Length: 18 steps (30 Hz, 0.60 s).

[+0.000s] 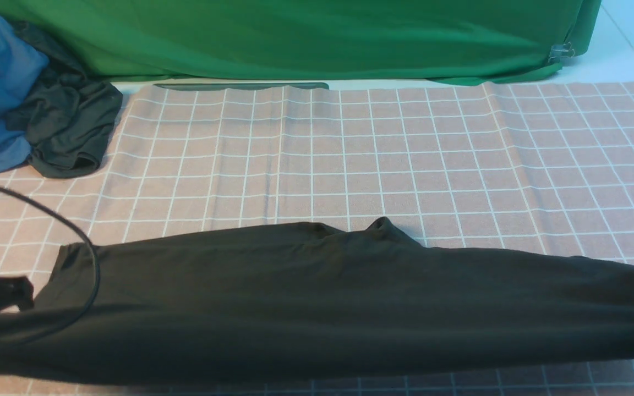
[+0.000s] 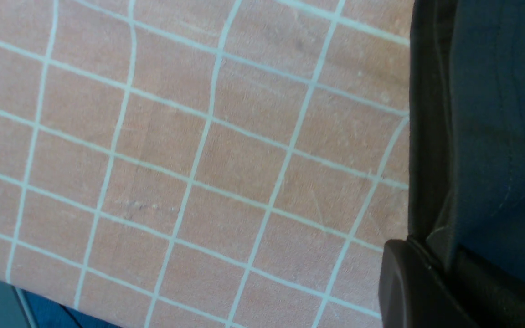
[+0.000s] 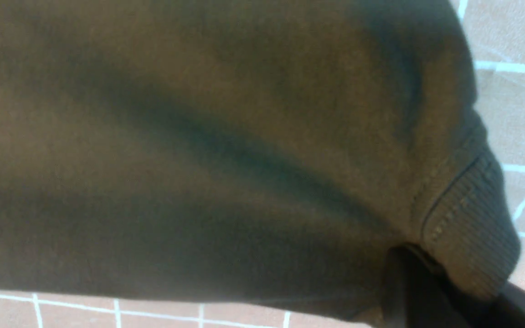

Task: Fold a long-sleeved shirt over a pink coffee tablecloth.
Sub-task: 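Pull the folded dark garment lengthwise by its ends to straighten it flat on the table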

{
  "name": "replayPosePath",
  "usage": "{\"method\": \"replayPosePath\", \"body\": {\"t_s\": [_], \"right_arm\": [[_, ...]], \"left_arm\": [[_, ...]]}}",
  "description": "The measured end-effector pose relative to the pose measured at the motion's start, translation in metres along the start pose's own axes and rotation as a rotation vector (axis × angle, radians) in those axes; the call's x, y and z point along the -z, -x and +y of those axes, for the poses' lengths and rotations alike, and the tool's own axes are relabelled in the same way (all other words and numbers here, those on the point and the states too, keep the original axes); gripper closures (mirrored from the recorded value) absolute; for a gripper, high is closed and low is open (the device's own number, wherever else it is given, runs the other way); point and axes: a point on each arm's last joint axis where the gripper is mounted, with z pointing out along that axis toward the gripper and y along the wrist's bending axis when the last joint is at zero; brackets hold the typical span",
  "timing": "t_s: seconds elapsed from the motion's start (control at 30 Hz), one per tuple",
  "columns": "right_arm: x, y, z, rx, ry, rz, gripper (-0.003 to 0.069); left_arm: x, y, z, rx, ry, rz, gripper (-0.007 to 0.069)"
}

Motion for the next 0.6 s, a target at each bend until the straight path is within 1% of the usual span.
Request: {"method": "replayPosePath", "body": {"t_s": [0.1,0.17,0.23,0.3,0.33,0.37,0.4,0.43,0.47,0.5,0.6], "right_arm": [[0.0,0.0004,-0.0007,-0.019,-0.008,-0.004,0.054],[0.0,0.0005,-0.0026,-0.024,-0.026,-0.006,0.0503],[0.0,0.0003,-0.0036,-0.024,-0.034,-0.004,0.0457],[0.0001,-0.0001,-0.0041,-0.03,-0.036,0.0,0.0385],[0.0001,-0.0002,-0.0042,-0.03,-0.036,0.0,0.0373],[0.0001,-0.0003,-0.0043,-0.035,-0.036,0.0,0.0347],[0.0001,-0.0006,-0.0045,-0.04,-0.036,0.003,0.0321],[0.0001,-0.0006,-0.0045,-0.04,-0.036,0.003,0.0316],[0.0001,-0.0006,-0.0045,-0.044,-0.036,0.003,0.0312],[0.0001,-0.0006,-0.0045,-0.059,-0.036,0.003,0.0311],[0.0003,0.0005,-0.0038,-0.083,-0.027,-0.007,0.0321]], "left_arm": [[-0.0022,-0.0016,0.0011,0.003,0.014,0.006,0.0593],[-0.0022,-0.0009,0.0027,0.021,0.032,-0.003,0.0591],[-0.0022,-0.0006,0.0035,0.031,0.039,-0.005,0.0579],[-0.0021,-0.0004,0.0046,0.035,0.05,-0.009,0.0547],[-0.0021,-0.0004,0.0048,0.034,0.053,-0.008,0.0543],[-0.0021,-0.0003,0.0054,0.034,0.06,-0.009,0.0519],[-0.0021,-0.0003,0.0059,0.037,0.064,-0.009,0.047],[-0.0021,-0.0003,0.0059,0.038,0.064,-0.009,0.0463],[-0.0021,-0.0003,0.0059,0.04,0.064,-0.009,0.0433],[-0.0021,-0.0002,0.0064,0.042,0.069,-0.011,0.0382],[-0.0003,0.0016,0.0078,0.038,0.083,-0.024,0.0313]]}}
